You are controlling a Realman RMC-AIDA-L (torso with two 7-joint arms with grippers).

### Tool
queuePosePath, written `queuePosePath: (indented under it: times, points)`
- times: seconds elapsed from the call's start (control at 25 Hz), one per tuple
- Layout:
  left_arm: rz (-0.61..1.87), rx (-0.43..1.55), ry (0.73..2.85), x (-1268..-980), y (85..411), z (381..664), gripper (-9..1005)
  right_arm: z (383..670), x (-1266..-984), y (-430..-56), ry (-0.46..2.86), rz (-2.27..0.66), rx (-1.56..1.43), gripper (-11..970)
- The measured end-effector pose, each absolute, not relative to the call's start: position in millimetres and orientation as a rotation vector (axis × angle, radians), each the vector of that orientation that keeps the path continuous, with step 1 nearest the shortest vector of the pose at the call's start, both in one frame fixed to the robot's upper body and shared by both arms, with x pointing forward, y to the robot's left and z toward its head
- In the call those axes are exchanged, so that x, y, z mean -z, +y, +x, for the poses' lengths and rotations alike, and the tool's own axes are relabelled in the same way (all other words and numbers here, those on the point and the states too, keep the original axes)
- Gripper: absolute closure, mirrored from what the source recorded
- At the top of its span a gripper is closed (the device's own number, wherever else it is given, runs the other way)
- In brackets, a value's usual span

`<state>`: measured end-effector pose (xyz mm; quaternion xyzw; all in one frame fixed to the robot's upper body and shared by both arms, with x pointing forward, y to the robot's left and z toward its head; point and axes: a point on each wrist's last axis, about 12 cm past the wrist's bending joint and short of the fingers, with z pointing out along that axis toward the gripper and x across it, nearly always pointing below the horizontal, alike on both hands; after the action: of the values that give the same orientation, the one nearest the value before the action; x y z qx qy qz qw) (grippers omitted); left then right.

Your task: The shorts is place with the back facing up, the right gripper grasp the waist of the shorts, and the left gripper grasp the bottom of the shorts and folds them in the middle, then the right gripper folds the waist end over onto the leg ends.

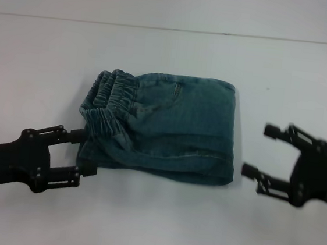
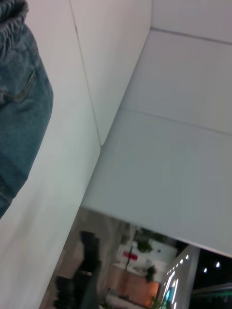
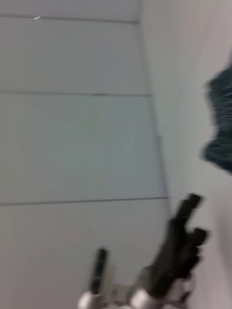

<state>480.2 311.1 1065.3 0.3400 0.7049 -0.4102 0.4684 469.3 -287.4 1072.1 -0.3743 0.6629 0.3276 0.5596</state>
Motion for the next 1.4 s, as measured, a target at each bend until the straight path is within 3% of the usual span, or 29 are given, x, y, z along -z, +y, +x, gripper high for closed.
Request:
queuePosePath:
  times: [0.36,1.4]
  points:
    - [0.889,1.049,1.749,-1068.8,309.2,483.4,128,445.9,-1047.5,-309.8,1.666,-0.877,-0.774,33]
    - [1.000,1.176,1.783,-1066.2,293.1,478.9,108,447.3,-1042.7,-302.2,1.628,-0.945,-0.801,33]
